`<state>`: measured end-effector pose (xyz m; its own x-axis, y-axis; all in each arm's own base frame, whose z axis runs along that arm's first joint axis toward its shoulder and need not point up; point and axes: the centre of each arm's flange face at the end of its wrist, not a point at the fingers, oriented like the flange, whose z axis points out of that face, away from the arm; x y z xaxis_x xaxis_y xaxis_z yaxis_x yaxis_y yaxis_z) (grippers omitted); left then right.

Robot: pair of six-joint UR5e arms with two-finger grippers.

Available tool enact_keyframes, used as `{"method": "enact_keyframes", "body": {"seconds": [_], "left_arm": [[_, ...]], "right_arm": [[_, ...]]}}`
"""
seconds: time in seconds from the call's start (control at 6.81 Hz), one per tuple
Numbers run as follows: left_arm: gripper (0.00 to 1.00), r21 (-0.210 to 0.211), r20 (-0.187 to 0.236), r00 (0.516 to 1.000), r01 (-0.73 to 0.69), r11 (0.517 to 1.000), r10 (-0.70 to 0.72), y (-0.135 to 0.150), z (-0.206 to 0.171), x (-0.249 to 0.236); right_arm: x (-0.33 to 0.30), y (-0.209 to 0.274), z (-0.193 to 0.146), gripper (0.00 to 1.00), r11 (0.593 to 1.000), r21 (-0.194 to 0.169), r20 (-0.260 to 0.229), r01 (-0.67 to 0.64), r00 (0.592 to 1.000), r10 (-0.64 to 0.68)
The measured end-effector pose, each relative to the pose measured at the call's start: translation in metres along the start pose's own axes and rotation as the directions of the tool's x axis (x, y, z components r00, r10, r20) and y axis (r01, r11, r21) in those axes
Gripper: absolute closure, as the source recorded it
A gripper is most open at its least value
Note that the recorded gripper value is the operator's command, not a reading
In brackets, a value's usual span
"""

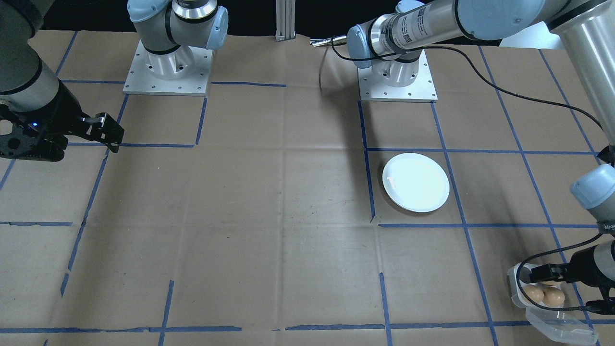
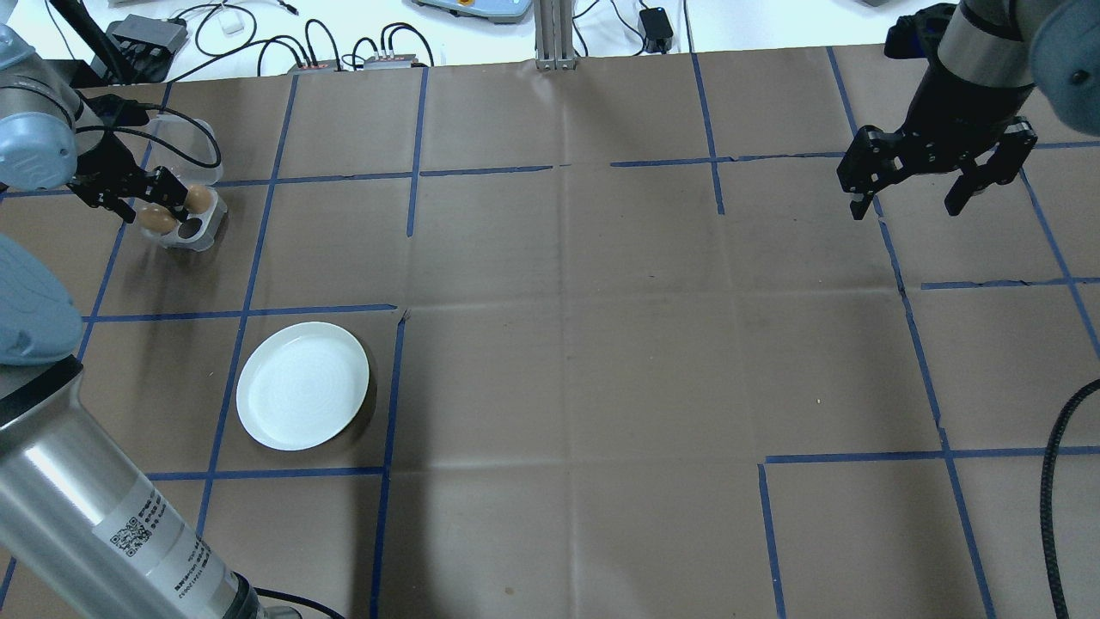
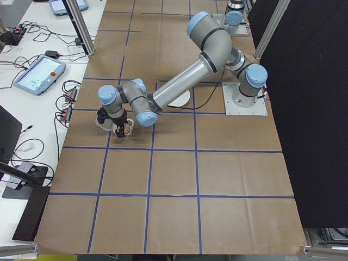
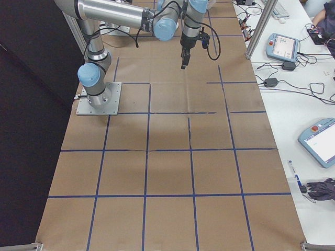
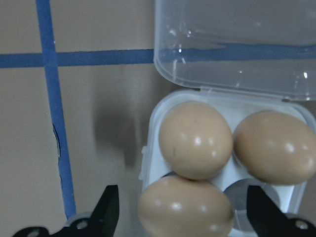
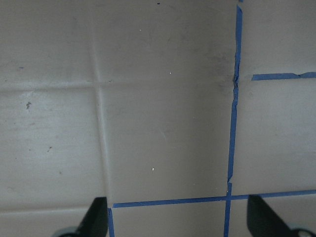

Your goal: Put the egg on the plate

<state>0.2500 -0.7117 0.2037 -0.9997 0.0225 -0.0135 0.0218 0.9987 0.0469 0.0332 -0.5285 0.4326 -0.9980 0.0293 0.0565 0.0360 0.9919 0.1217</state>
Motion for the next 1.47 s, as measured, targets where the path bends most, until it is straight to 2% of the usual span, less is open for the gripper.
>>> {"method": "enact_keyframes", "body": {"seconds": [0.29, 0.59, 0.73, 1.18, 1.47], "left_arm": [[0.32, -0.010, -0.003, 1.000, 0.001, 1.000, -0.001, 0.001, 0.001, 0.000], [0.56, -0.019, -0.004, 1.000, 0.002, 1.000, -0.002, 0.002, 0.001, 0.000], [0.65, -0.020, -0.004, 1.000, 0.002, 1.000, -0.002, 0.002, 0.000, 0.000], [0.70, -0.012, 0.001, 1.000, 0.003, 1.000, -0.003, 0.003, -0.008, 0.000], [0.70, -0.024, -0.010, 1.000, 0.002, 1.000, -0.003, 0.009, -0.024, 0.007]], "right_arm": [[0.000, 0.000, 0.000, 0.00, 1.000, 0.000, 0.000, 0.000, 1.000, 0.000], [0.000, 0.000, 0.000, 0.00, 1.000, 0.000, 0.000, 0.000, 1.000, 0.000], [0.000, 0.000, 0.000, 0.00, 1.000, 0.000, 0.000, 0.000, 1.000, 0.000], [0.000, 0.000, 0.000, 0.00, 1.000, 0.000, 0.000, 0.000, 1.000, 0.000], [0.000, 0.000, 0.000, 0.00, 1.000, 0.000, 0.000, 0.000, 1.000, 0.000]]}}
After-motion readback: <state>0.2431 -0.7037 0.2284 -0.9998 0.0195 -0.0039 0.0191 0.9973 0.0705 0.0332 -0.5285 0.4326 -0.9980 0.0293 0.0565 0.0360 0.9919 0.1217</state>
